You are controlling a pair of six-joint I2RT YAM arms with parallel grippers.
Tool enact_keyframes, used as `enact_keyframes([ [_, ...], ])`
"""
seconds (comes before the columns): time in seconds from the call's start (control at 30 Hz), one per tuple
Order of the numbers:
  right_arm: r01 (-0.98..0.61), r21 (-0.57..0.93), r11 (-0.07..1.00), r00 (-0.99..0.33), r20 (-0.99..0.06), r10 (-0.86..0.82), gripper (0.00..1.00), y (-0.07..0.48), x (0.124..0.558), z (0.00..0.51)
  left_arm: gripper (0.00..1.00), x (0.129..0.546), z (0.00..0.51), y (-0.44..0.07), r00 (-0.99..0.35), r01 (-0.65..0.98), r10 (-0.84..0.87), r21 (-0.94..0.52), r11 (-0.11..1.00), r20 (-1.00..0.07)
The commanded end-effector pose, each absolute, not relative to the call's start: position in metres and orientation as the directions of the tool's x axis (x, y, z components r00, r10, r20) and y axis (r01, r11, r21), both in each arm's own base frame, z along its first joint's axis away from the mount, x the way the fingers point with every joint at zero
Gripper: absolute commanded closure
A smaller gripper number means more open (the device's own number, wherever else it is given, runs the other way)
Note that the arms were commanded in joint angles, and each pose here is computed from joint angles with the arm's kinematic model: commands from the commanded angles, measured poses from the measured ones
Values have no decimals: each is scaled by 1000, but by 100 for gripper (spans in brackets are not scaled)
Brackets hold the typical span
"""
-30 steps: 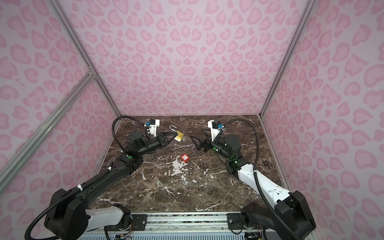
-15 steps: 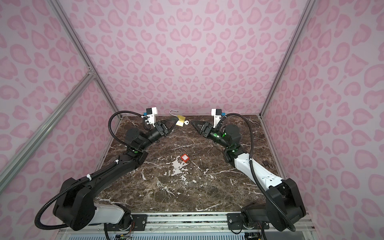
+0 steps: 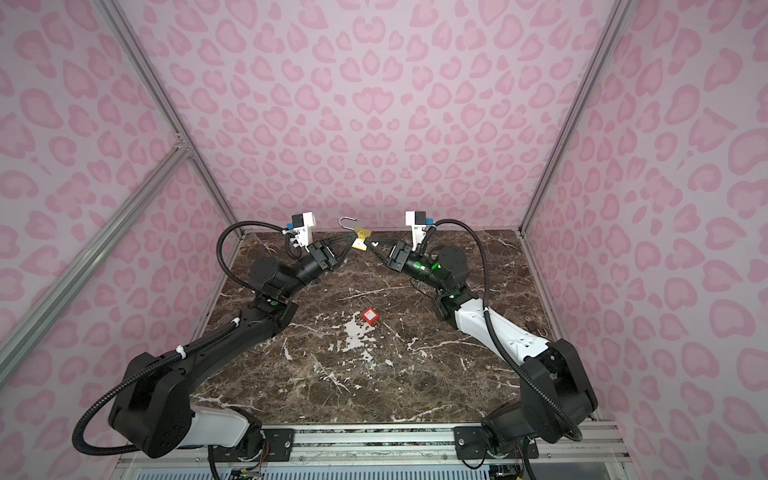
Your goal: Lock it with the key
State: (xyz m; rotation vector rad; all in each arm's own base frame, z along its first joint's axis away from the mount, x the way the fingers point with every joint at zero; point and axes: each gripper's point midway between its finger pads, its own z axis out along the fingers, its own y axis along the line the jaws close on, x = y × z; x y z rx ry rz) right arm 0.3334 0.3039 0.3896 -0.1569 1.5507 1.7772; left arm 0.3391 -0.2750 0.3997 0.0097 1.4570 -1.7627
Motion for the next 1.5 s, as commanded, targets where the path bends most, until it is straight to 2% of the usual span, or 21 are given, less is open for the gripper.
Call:
enact_keyframes([
  [0.0, -633, 774, -8, -690, -560, 459, 51, 306, 330, 401, 96, 330, 421, -271, -615, 655, -598, -756, -24, -514],
  [0.23, -637, 771, -20, -696, -563, 447, 65, 313, 330, 403, 96, 329, 416, -271, -619, 649, -596, -761, -21, -511],
  [0.37, -638, 770, -23, -695, -562, 449, 82, 313, 330, 404, 95, 329, 415, -272, -620, 648, -596, -762, -22, -510],
  [0.4, -636, 771, -23, -695, -561, 449, 85, 313, 330, 403, 91, 329, 415, -271, -620, 647, -597, -762, -21, -509],
  [0.47, -636, 772, -19, -695, -561, 450, 90, 312, 330, 402, 77, 330, 413, -271, -619, 644, -599, -765, -18, -507],
  [0.57, -637, 771, -11, -686, -560, 465, 97, 308, 330, 402, 50, 331, 409, -270, -614, 639, -603, -769, -1, -509],
  [0.63, -638, 770, -5, -679, -560, 475, 98, 303, 331, 402, 40, 332, 406, -268, -606, 633, -610, -774, 20, -511],
  [0.7, -642, 767, 4, -670, -563, 485, 99, 296, 332, 404, 35, 333, 405, -265, -599, 627, -615, -778, 36, -512],
  [0.93, -636, 768, 72, -652, -585, 482, 100, 271, 334, 393, 34, 335, 407, -252, -578, 626, -624, -776, 75, -526],
  [1.17, -595, 769, 233, -683, -637, 358, 100, 266, 325, 349, 33, 334, 410, -246, -572, 631, -628, -772, 73, -527],
  [1.47, -627, 759, 175, -717, -651, 249, 100, 283, 304, 352, 32, 338, 405, -252, -600, 614, -617, -788, 54, -509],
])
